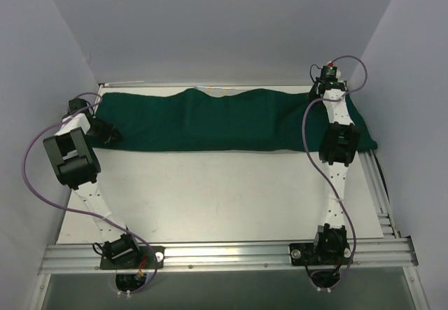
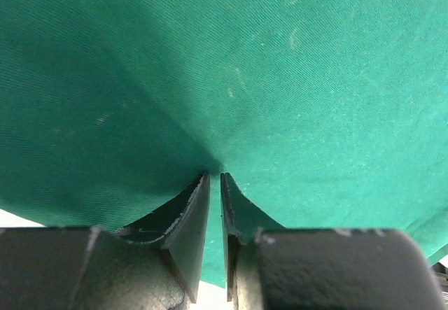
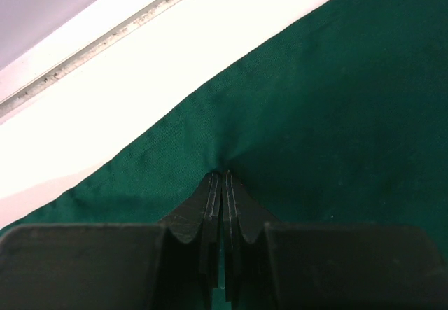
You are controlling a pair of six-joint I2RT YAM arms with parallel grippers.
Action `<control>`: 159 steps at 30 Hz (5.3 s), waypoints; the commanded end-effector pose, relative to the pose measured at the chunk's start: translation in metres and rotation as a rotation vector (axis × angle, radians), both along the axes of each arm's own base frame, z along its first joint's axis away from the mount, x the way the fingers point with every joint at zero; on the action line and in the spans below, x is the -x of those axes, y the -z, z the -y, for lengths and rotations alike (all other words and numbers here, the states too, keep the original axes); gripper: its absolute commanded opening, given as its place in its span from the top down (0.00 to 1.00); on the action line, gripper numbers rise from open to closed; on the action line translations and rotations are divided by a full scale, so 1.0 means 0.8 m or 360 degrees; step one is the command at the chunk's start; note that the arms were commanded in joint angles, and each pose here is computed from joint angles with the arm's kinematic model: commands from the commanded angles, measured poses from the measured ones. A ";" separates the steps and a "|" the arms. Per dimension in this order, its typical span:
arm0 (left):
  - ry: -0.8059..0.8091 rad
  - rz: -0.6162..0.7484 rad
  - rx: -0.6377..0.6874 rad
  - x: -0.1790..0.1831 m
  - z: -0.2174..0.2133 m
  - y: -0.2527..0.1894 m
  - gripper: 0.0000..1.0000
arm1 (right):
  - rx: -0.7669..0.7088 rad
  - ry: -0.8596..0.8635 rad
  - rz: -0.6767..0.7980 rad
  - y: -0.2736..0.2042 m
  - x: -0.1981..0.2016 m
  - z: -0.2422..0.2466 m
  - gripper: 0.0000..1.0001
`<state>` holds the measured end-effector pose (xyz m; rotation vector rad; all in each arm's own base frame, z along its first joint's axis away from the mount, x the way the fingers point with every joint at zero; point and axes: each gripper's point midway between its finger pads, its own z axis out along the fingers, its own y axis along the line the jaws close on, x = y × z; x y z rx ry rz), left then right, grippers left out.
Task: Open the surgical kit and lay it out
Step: Open the surgical kit at the center of the board.
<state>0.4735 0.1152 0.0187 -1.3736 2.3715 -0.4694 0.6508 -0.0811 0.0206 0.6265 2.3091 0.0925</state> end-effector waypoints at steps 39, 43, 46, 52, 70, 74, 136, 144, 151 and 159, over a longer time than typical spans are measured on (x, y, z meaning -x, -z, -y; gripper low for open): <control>0.0296 0.0643 -0.0044 -0.064 0.027 -0.091 0.68 | 0.0119 0.0512 0.0318 -0.061 -0.013 0.156 0.45; 0.0279 0.0592 -0.0067 -0.066 0.021 -0.086 0.66 | 0.0105 0.0493 0.0242 -0.037 -0.007 0.151 0.50; 0.0351 0.0655 -0.0175 -0.084 0.014 -0.102 0.48 | 0.0080 0.0429 0.0243 -0.034 -0.012 0.127 0.50; 0.0560 0.0698 -0.0274 -0.126 0.001 -0.110 0.34 | 0.0115 0.0315 0.0310 -0.073 -0.026 0.076 0.46; 0.0781 0.0847 -0.0894 -0.202 -0.084 -0.155 0.23 | -0.0023 -0.0056 0.0409 -0.141 -0.012 -0.005 0.44; 0.0609 0.0849 -0.0789 -0.214 -0.082 -0.138 0.39 | -0.0086 -0.0174 0.0423 -0.148 -0.010 -0.039 0.47; 0.0706 0.0950 -0.0055 -0.190 0.223 -0.118 0.42 | -0.0130 0.0198 0.0163 -0.029 -0.021 -0.181 0.34; 0.0701 0.0945 -0.0027 -0.186 0.227 -0.114 0.43 | -0.0198 0.0137 0.0146 -0.017 -0.014 -0.188 0.73; 0.0709 0.0939 -0.0034 -0.180 0.230 -0.123 0.44 | -0.0263 0.0097 0.0328 -0.073 -0.034 -0.186 0.90; 0.0686 0.0897 -0.0090 -0.165 0.222 -0.147 0.47 | -0.0271 0.0057 0.0471 -0.133 -0.039 -0.184 1.00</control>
